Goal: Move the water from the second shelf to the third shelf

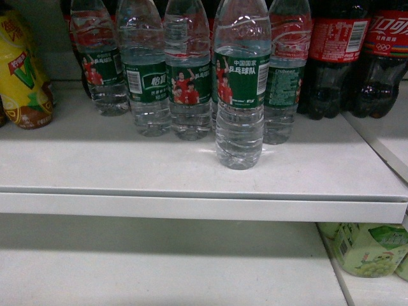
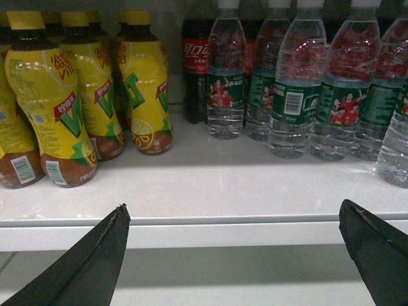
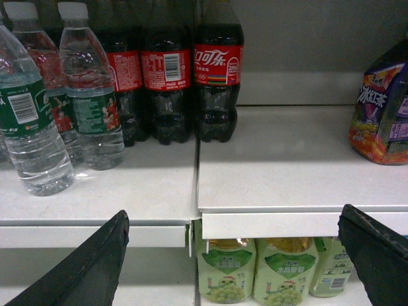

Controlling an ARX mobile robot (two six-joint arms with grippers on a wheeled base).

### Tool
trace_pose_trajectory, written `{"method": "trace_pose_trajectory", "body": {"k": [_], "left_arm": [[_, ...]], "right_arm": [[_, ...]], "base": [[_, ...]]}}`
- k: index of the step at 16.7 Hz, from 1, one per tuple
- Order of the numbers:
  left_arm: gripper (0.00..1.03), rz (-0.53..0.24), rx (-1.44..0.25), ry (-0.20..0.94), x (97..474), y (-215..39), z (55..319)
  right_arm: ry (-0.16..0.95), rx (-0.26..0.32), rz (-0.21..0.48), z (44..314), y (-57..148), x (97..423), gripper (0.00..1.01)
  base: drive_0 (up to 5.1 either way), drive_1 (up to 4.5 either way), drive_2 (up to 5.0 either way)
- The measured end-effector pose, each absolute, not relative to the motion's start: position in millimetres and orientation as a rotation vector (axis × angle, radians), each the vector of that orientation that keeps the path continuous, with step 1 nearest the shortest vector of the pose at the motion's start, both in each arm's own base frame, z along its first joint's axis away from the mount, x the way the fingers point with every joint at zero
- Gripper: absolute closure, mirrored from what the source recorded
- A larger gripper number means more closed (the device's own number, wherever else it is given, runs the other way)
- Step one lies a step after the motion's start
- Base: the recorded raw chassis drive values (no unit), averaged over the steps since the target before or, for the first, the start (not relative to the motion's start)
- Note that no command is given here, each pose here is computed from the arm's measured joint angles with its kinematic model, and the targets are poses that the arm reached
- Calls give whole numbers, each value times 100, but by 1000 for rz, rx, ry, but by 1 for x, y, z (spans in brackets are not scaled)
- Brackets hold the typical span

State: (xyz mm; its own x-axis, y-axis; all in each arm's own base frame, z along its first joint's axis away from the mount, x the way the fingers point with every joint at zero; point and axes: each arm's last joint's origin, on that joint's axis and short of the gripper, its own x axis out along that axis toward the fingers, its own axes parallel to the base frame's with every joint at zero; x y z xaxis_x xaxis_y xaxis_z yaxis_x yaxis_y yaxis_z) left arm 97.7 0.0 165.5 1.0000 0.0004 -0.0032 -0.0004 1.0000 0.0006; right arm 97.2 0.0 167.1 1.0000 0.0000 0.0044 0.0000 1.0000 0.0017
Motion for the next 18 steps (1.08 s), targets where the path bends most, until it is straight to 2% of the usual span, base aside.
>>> {"method": "trace_pose_trajectory", "body": {"k": [18], "left_arm": [[5, 0, 1, 3, 98, 0, 166]], "right_arm": [[-5, 2, 0, 167, 0, 97, 3]], "base": [[15, 449, -418]]}}
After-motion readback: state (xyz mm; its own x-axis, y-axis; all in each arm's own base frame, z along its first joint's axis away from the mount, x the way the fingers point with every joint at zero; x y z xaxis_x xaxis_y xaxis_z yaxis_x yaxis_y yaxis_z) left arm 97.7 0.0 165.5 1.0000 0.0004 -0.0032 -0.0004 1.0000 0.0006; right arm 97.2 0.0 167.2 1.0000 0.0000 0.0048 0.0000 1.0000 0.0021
